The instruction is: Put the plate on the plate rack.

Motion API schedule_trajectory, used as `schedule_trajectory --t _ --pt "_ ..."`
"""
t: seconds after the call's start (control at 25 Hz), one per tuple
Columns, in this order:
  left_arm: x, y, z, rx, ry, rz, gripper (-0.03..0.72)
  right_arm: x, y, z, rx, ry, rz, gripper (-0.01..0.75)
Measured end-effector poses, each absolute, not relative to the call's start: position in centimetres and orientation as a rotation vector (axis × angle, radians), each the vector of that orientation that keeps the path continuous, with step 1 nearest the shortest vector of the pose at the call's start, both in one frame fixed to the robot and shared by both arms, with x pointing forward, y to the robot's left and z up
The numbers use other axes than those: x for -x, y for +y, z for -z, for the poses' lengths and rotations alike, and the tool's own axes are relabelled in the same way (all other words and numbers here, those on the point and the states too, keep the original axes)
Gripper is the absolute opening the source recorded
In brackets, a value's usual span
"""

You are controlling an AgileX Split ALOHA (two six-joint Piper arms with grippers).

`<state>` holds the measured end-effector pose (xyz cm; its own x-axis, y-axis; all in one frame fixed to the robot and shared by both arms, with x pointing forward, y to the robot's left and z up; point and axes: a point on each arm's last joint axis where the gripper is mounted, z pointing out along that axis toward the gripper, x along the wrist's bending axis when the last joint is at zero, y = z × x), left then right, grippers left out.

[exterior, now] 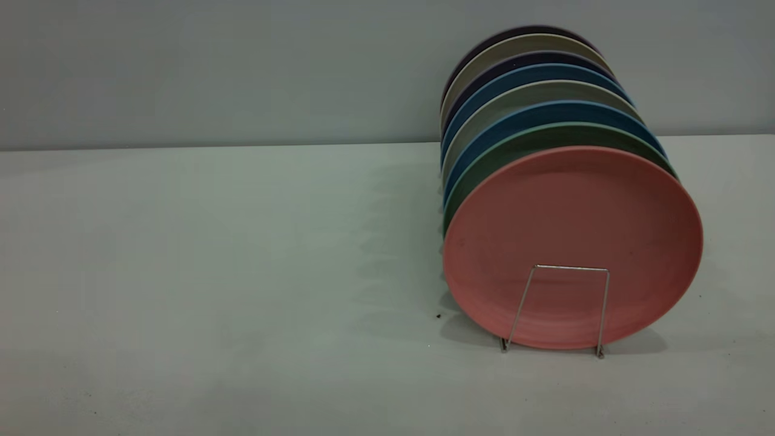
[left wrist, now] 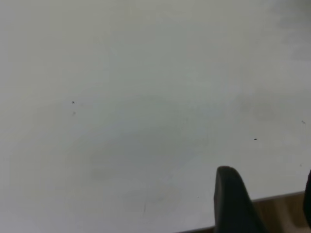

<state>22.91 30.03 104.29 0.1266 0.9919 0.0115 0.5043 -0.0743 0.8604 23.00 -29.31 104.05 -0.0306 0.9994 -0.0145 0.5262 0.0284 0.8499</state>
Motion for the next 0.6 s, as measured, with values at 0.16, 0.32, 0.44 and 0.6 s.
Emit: schedule_trajectory --t 0.16,0.32,0.44,0.6 --pt "-22.91 30.03 -104.29 -1.679 1.469 -0.850 0.391 -23.00 -29.31 -104.05 -1.574 1.636 -0.896 0.318" --pt "-22.91 29.98 -104.29 -1.652 1.511 -0.874 0.391 -23.00 -29.31 -104.05 -1.574 1.636 -0.896 0.318" --pt "-22.91 29.96 -104.29 -1.637 1.533 -0.886 0.391 -23.00 -29.31 -104.05 -1.574 1.636 -0.896 0.318" --pt "-22.91 29.96 -104.29 -1.636 1.535 -0.887 0.391 -23.00 -29.31 -104.05 -1.574 1.636 -0.896 0.318"
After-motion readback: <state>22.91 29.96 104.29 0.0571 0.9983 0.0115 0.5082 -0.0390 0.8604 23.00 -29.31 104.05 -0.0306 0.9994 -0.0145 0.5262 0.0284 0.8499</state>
